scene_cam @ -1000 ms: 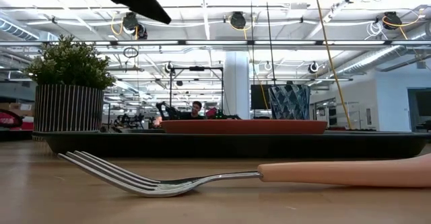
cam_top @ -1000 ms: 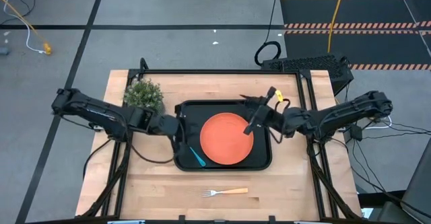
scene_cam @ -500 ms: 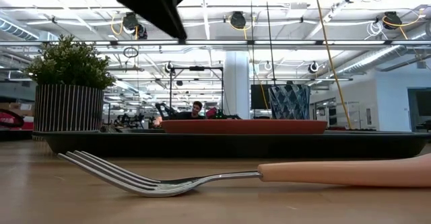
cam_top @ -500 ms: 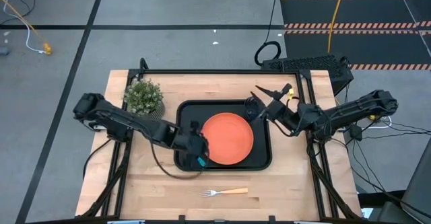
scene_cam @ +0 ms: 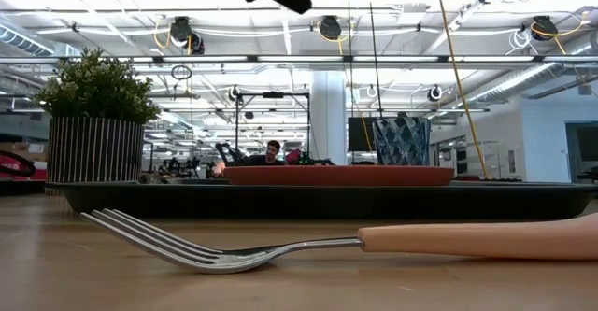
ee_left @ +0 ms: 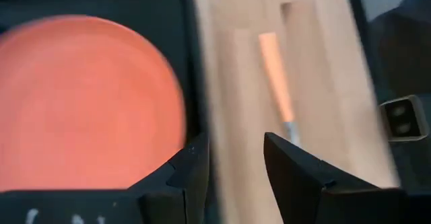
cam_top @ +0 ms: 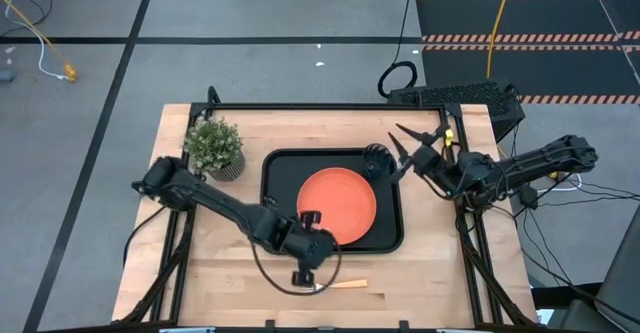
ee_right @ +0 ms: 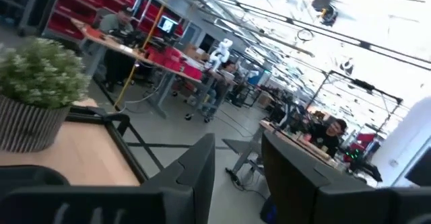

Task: Pick and place plate/cup/fork/spoon on tray
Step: Put the light orange fork on the black serving tray

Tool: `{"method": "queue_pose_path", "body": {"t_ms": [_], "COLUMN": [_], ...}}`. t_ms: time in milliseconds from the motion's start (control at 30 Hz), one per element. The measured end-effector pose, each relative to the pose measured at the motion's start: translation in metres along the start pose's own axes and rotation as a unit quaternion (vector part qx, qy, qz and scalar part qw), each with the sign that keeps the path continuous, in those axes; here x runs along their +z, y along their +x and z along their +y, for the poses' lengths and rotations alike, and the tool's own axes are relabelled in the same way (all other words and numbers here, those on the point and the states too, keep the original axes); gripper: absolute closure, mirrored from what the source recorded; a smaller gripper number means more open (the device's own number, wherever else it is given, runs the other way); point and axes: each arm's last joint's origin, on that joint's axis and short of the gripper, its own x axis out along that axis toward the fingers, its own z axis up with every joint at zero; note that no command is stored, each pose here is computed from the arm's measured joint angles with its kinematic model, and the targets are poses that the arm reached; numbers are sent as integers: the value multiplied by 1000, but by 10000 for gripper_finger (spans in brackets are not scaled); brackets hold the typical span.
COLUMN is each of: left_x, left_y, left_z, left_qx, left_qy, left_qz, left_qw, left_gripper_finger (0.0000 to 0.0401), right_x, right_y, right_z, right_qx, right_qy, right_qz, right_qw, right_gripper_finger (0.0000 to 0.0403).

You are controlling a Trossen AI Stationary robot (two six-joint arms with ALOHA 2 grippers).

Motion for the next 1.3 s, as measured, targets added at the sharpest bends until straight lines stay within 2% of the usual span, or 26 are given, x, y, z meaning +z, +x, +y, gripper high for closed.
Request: {"method": "queue_pose_path", "body": {"t_ms": [200,333,467,667,867,1167,1300], "left_x": [5,7,9,-9,-20,-22,-31], "left_y": [31,54,65,83,108,109,125], "left_z": [-27,-38,-46,-56,-62,-58,-60], "left_qx": [-25,-40,-49,-15,-13,5,7], "left_qy": [-53,-88,-119,-143,-174,-173,-163], "left_qz": [21,26,24,50,77,82,104], "left_qw": [998,995,991,988,982,981,981], "left_gripper_finger": [256,256,256,256,256,256,256], "right_x": [-10,-16,-19,-23,-21,-21,-23], "right_y": [-6,-9,-10,-14,-19,-26,-26], "right_z": [-4,-4,-3,2,2,2,1], "right_qx": [-7,-4,2,26,41,52,36], "right_qy": [13,15,17,14,17,6,2], "right_qz": [6,10,18,32,25,29,41], "right_qw": [1000,1000,1000,999,999,998,998], "right_gripper_finger": [289,289,289,289,289,289,289]}}
